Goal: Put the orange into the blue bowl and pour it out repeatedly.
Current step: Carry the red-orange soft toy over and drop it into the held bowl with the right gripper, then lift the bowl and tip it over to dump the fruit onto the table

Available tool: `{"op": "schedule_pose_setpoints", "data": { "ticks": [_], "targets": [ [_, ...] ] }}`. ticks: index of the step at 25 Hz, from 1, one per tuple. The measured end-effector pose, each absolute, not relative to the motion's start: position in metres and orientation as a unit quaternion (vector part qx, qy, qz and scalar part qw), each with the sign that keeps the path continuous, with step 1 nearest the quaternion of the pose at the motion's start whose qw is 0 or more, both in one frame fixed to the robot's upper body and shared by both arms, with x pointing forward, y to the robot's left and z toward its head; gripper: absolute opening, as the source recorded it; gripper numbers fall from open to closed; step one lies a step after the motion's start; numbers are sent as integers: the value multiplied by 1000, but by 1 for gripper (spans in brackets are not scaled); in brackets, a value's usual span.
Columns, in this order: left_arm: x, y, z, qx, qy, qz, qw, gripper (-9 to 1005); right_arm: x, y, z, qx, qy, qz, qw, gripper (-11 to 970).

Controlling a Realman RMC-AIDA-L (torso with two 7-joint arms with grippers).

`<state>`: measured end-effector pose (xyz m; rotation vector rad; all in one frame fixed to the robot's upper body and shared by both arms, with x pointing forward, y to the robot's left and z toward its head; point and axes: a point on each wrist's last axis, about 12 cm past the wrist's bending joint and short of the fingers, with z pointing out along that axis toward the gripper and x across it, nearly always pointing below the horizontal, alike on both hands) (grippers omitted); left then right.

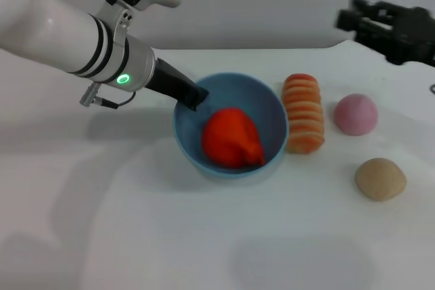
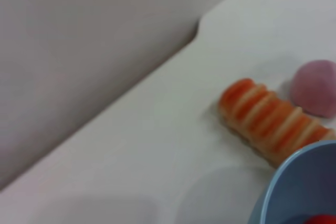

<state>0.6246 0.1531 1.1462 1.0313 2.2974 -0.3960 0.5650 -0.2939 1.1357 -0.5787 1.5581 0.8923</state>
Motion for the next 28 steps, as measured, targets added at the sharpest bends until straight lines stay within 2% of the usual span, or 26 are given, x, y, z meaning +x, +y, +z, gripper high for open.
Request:
{"op": "schedule_pose_setpoints", "data": {
  "ticks": [8,13,16,22,28],
  "targets": [
    [630,147,1151,413,843,-117,323,-1,539,-325,1079,-193,705,290,618,466],
    [630,128,1171,480,791,-39,376,-1,515,-335,1053,-133,685,225,680,687],
    [625,118,1177,506,768,-15,393,-1,504,-342,1043,-85,680,191,703,704],
    [606,97,1193,549,706,15,447,0,495,-348,1035,-56,684,174,706,716],
    [575,80,1191,606,604,88,510,0,491,-348,1033,-44,685,179,705,716]
  ]
}}
